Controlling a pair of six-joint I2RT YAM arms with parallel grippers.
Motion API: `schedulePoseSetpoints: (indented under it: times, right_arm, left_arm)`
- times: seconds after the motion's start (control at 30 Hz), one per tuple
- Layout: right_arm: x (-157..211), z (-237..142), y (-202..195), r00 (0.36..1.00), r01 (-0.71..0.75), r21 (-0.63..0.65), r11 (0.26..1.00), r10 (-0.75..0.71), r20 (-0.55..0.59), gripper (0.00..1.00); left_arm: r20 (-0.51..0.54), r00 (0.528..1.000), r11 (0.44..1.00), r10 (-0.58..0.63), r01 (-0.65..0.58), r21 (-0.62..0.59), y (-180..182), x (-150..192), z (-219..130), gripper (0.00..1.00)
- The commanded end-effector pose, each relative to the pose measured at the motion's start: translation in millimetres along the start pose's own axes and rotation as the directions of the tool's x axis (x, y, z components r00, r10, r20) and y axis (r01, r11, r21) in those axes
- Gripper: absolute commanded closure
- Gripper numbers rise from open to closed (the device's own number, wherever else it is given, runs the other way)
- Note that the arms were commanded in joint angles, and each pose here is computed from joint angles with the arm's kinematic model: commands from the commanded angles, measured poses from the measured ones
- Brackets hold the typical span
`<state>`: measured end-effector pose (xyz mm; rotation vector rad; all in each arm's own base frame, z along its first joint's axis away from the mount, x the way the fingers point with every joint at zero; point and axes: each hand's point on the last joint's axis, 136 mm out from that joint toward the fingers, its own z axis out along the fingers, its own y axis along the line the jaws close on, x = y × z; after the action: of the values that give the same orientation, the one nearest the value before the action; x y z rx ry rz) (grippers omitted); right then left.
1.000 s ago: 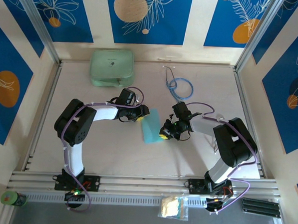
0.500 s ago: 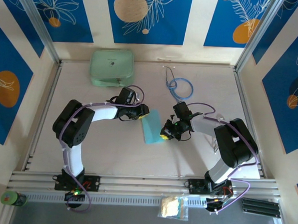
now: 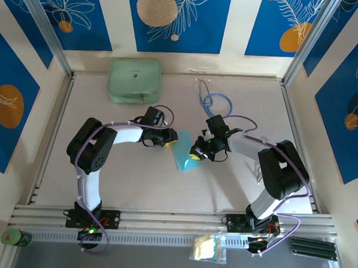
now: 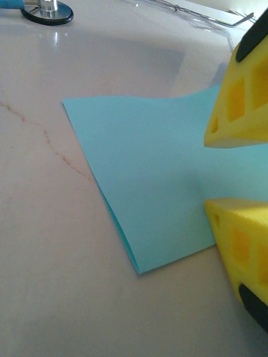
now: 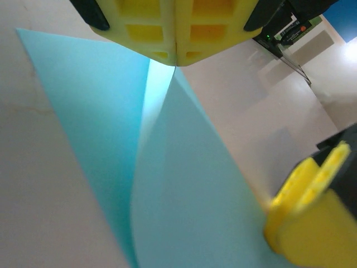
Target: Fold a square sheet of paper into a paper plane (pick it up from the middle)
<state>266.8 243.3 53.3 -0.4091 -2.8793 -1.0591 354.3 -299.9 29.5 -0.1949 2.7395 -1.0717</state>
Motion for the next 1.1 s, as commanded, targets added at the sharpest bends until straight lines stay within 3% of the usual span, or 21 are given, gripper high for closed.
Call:
schedulePoseSetpoints:
  times: [0.0,1.07]
  right_arm:
    - [2.3,9.3,6.1,0.999,0.016,0.004,1.000,-0.016,-0.040,1.00]
    - [-13.7,44.4,13.4,0.999,0.012,0.046,0.999,-0.010,-0.052,1.00]
  left_arm:
    - [-0.029,1.000,0.999,-0.001,0.000,-0.043,10.6,7.4,9.0,0.69]
    - [-0.038,0.999,0.999,-0.013,0.011,-0.044,15.7,11.9,12.0,0.70]
